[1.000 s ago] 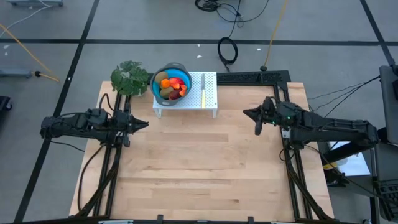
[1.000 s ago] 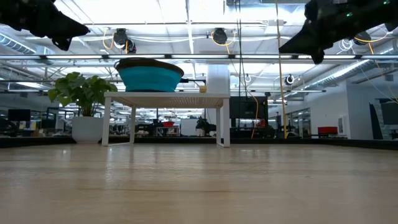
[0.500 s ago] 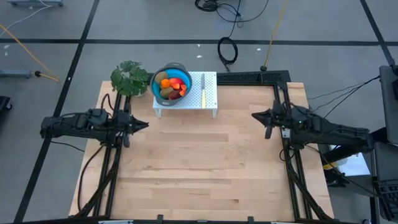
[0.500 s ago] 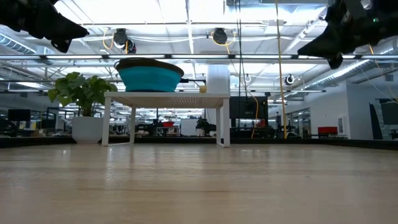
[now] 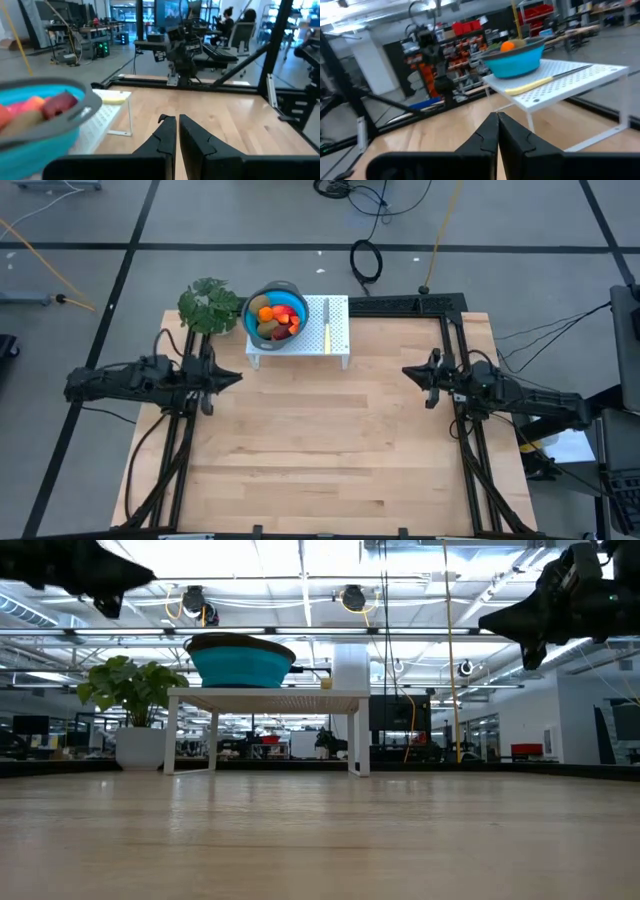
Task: Pick & Place Fruit
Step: Return to Home Position
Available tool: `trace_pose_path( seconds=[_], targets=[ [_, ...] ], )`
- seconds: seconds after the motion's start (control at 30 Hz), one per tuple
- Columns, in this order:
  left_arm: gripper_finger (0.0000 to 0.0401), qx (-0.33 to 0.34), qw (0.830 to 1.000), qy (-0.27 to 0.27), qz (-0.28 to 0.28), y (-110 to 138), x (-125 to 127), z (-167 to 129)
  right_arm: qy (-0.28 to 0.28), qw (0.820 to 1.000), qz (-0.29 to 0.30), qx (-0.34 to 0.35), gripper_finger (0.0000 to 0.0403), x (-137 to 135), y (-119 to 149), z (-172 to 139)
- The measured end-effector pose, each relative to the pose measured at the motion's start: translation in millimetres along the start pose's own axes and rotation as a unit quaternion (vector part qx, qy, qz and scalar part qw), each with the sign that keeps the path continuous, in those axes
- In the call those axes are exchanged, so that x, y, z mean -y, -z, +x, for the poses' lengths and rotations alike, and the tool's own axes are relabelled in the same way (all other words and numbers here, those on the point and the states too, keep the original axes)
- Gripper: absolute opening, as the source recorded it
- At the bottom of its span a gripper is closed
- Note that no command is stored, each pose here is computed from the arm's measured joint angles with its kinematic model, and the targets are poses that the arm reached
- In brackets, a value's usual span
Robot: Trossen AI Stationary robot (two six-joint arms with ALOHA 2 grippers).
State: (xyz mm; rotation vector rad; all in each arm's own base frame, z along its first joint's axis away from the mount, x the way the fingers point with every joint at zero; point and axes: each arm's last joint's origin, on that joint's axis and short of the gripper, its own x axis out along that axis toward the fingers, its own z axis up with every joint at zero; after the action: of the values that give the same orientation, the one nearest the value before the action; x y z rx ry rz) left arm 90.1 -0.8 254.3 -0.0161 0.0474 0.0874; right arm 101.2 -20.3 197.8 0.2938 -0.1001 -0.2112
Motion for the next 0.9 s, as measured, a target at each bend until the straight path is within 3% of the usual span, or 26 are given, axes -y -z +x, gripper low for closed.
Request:
trace_pose_path(
  seconds=[0.2, 0.47, 0.6, 0.73, 0.9],
  targets=[
    [0.0019, 0.028, 0.999, -0.008, -0.017, 37, 1, 18, 0.030, 0.999, -0.006, 0.019, 0.0001, 2, -2, -5],
    [0.0019, 0.033, 0.998, -0.049, 0.002, 40, -5, 16, 0.042, 0.999, -0.009, -0.019, 0.0001, 4, 6, -11],
    [0.0019, -0.007, 0.998, -0.058, -0.008, 48, -8, 15, 0.040, 0.999, -0.008, -0.014, 0.0001, 4, 6, -13],
    [0.0019, -0.007, 0.999, -0.031, -0.031, 49, -8, 13, 0.040, 0.999, -0.008, -0.012, 0.0001, 4, 6, -13],
    [0.0019, 0.004, 0.999, 0.047, -0.016, 47, -4, 7, 0.041, 0.999, -0.005, -0.014, 0.0001, 4, 6, -13]
  ],
)
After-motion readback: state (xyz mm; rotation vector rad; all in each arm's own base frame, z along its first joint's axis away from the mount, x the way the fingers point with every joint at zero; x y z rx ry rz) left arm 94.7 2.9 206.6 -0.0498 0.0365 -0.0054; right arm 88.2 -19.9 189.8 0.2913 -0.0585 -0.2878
